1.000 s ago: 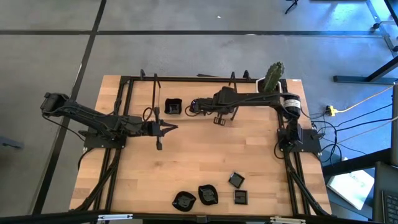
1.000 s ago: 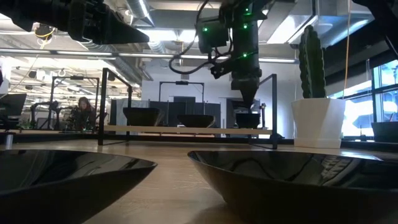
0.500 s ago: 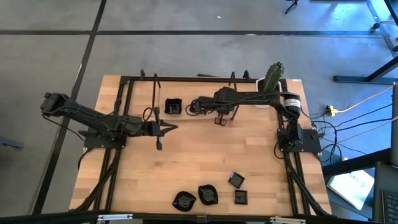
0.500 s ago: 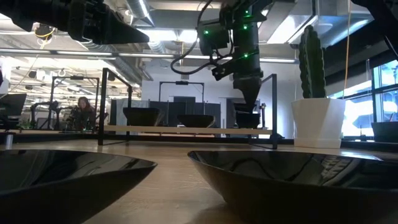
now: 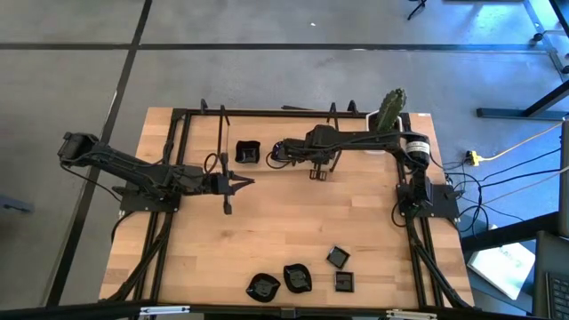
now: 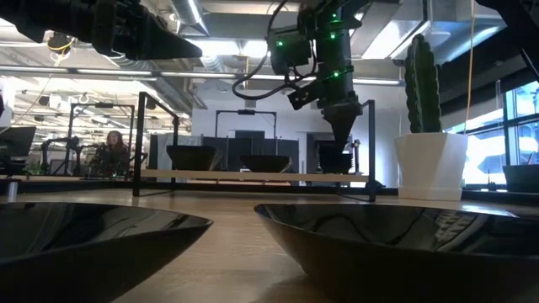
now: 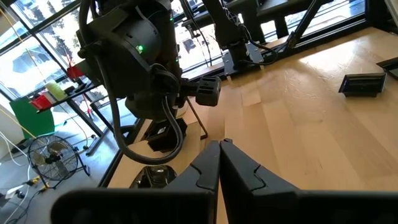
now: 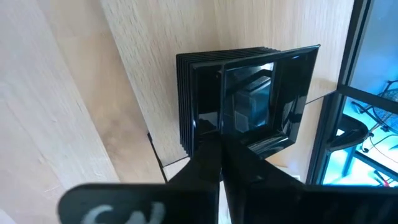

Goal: Pick & Place Mini shaped plates
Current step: Stack the bottom right square plate on the top of the square plate on the shelf, then stack the left leaf-shaped plate on the top of the leaf-shaped plate on the shelf

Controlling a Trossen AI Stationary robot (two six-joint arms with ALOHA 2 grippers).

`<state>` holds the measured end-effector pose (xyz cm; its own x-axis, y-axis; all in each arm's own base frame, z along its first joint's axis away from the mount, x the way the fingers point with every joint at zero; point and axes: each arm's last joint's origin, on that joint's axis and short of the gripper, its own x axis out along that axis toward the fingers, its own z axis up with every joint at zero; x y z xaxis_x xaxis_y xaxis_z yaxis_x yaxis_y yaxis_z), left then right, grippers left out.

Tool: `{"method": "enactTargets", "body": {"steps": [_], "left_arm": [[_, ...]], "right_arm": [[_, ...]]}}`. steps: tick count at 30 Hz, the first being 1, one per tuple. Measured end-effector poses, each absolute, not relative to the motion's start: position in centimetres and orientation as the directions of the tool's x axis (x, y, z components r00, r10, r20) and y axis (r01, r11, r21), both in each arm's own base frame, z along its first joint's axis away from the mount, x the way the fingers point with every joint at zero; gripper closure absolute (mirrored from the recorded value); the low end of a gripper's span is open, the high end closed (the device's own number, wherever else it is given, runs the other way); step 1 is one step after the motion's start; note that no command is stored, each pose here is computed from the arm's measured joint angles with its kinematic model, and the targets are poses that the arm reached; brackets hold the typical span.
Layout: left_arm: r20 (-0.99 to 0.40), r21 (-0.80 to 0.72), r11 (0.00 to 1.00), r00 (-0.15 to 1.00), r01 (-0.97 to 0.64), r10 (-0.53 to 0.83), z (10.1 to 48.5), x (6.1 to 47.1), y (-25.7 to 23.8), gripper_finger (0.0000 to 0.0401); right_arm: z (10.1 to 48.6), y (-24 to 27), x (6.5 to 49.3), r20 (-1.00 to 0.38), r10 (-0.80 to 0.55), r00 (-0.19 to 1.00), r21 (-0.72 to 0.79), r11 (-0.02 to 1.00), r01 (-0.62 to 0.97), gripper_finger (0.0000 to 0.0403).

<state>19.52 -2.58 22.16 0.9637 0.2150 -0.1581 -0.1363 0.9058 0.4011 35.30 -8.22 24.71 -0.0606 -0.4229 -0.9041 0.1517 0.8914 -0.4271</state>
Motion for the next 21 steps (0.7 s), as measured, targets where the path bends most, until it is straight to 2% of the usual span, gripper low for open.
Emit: {"method": "enactTargets", "body": {"steps": [10,15,21], "left_arm": [[-0.158,0.401,0.906,0.964,-0.137,0.215,22.16,19.52,-2.57,0.0395],[-0.158,0.401,0.906,0.964,-0.137,0.215,22.16,19.52,-2.57,0.0391],[-0.159,0.401,0.906,0.964,-0.136,0.215,22.15,19.53,-2.57,0.0396]], "right_arm": [[24.7,-8.22,35.32,-0.904,-0.423,-0.059,-0.427,0.891,0.156,0.0391],[24.7,-8.22,35.32,-0.905,-0.421,-0.059,-0.424,0.892,0.157,0.0366],[24.62,-8.01,35.37,-0.934,-0.355,-0.044,-0.357,0.919,0.167,0.0331]]}}
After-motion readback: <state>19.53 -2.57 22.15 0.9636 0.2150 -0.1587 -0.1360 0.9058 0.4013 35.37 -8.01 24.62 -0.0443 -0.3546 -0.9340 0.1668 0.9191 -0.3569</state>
